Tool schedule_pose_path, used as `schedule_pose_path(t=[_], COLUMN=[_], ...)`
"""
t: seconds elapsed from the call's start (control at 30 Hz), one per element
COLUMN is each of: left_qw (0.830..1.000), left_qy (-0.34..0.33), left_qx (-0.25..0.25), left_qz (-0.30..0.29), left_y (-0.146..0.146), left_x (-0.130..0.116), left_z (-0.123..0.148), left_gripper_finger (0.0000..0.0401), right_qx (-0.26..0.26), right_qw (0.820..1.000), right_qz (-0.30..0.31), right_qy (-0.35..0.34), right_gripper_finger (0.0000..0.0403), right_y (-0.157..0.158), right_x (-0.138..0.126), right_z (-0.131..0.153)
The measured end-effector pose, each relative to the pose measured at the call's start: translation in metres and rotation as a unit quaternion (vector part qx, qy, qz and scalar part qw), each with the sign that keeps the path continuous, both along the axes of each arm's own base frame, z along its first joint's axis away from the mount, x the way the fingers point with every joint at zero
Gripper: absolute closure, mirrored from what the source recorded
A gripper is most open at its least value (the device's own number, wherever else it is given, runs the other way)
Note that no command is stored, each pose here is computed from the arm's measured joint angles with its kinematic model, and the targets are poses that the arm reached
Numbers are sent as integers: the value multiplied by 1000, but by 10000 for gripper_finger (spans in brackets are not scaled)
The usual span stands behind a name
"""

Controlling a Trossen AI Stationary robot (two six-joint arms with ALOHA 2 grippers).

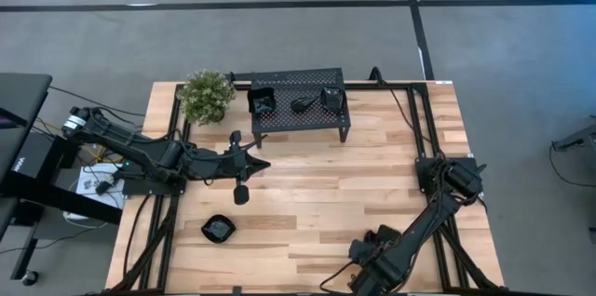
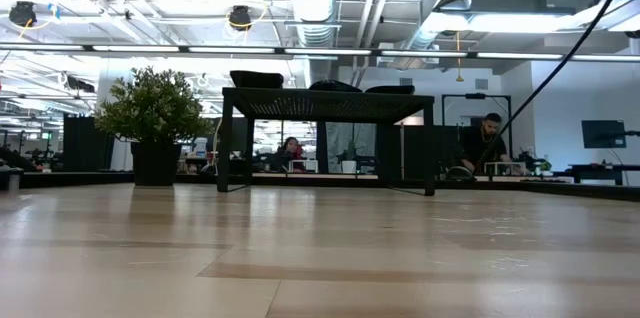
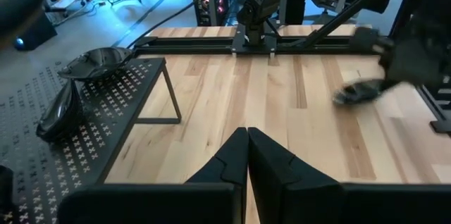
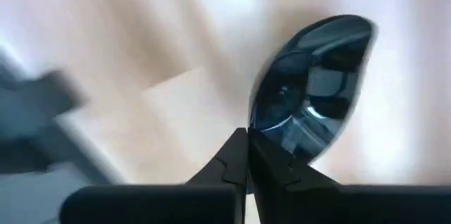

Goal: Pick & Place Mini shaped plates
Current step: Stack the leaf shaped plate on top of the leaf shaped plate on the shelf

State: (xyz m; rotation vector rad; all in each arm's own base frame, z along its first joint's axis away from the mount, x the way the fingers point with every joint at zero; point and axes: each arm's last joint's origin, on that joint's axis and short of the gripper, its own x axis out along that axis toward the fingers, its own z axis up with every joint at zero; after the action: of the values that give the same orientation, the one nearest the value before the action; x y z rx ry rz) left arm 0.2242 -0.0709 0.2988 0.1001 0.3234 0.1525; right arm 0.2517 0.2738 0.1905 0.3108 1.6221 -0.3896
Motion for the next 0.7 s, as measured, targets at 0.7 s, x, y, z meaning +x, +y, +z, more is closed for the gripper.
schedule_pose_path(t=[0.7], left_qw=[998], left_qy=[6], left_qx=[54], left_qz=[-18], left_y=[0], left_x=[0], left_z=[1], left_gripper_finger=[389], right_qx=[-344], right_qw=[918], right_qz=[182], right_qy=[-70], right_gripper_finger=[401], right_y=[-177], right_x=[51], right_z=[109])
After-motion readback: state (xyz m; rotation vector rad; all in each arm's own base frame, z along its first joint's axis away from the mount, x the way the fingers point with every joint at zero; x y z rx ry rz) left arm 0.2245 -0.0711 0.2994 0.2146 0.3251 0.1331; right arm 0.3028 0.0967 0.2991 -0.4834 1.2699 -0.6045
